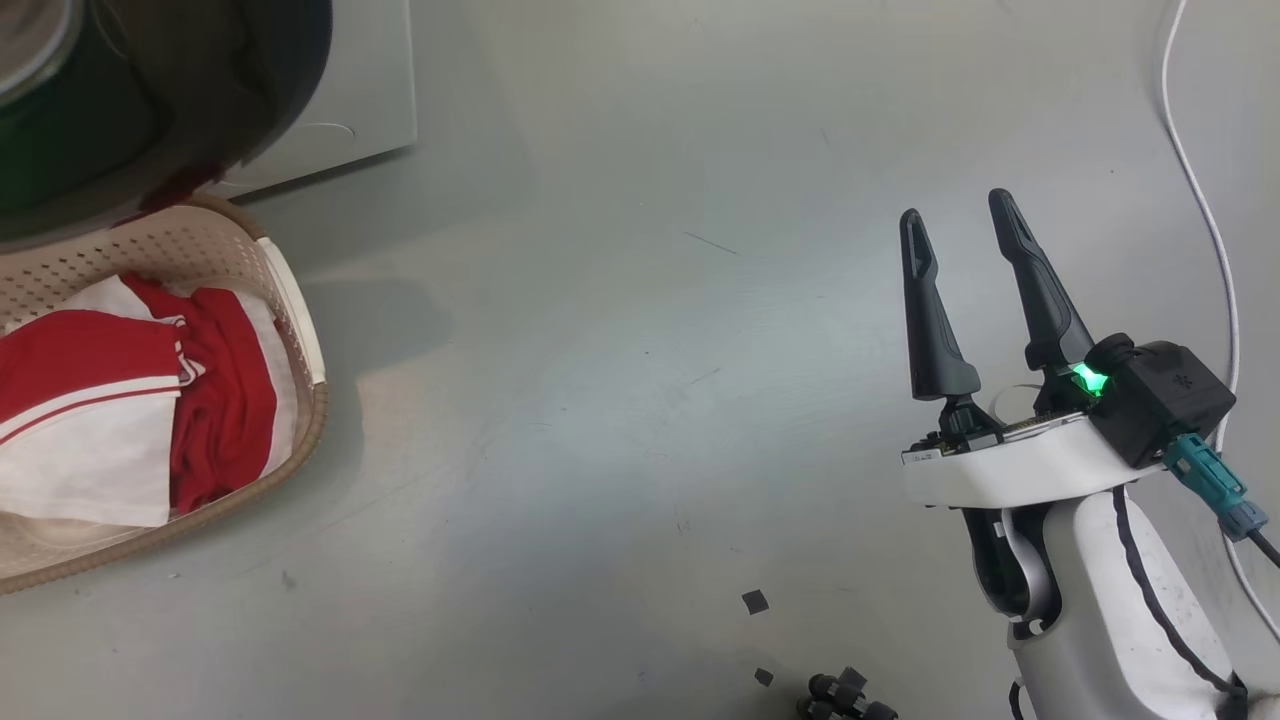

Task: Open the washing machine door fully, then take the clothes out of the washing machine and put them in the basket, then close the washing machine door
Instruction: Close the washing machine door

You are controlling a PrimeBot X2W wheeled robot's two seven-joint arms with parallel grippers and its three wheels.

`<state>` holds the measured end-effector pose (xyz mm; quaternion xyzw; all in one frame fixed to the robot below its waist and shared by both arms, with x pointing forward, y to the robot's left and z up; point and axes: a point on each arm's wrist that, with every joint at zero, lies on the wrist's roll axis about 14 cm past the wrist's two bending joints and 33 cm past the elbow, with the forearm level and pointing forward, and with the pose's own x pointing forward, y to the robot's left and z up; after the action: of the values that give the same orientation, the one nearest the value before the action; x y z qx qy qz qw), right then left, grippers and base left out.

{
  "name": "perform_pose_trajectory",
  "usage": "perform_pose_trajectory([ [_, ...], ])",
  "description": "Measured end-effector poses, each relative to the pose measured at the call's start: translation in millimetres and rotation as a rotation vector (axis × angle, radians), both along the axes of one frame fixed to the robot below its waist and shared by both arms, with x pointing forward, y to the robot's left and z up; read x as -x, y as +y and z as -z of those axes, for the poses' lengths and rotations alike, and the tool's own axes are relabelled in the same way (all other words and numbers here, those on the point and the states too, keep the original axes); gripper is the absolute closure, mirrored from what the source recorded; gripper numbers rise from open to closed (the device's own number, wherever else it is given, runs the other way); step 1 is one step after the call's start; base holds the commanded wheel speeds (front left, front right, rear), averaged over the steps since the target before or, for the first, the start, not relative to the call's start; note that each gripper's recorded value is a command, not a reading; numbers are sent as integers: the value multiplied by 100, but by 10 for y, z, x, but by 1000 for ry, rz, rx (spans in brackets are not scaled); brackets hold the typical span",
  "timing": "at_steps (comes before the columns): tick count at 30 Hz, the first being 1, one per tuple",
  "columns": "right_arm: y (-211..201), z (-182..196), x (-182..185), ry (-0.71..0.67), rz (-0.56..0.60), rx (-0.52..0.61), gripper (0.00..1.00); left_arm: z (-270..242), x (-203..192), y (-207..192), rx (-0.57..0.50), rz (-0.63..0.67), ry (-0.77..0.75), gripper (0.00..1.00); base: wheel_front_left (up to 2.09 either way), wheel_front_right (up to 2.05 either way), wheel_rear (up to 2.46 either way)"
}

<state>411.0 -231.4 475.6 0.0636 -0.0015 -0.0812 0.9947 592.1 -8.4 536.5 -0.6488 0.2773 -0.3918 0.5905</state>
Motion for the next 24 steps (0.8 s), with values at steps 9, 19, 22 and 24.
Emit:
perform_pose_trajectory([
  [9, -79, -8, 10, 4, 30, 17, 0, -37, -273, -56, 47, -66, 29, 100, 0, 0, 0],
  [19, -70, -21, -26, -5, 31, 13, 0, 0, -254, -123, 27, -55, 39, 100, 0, 0, 0],
  [22, -50, -19, -51, -9, 25, 9, 0, -34, -236, -73, 26, -63, 19, 100, 0, 0, 0],
  [24, -24, -16, -72, -11, 17, 5, 0, -68, -215, -36, 28, -67, 1, 100, 0, 0, 0],
])
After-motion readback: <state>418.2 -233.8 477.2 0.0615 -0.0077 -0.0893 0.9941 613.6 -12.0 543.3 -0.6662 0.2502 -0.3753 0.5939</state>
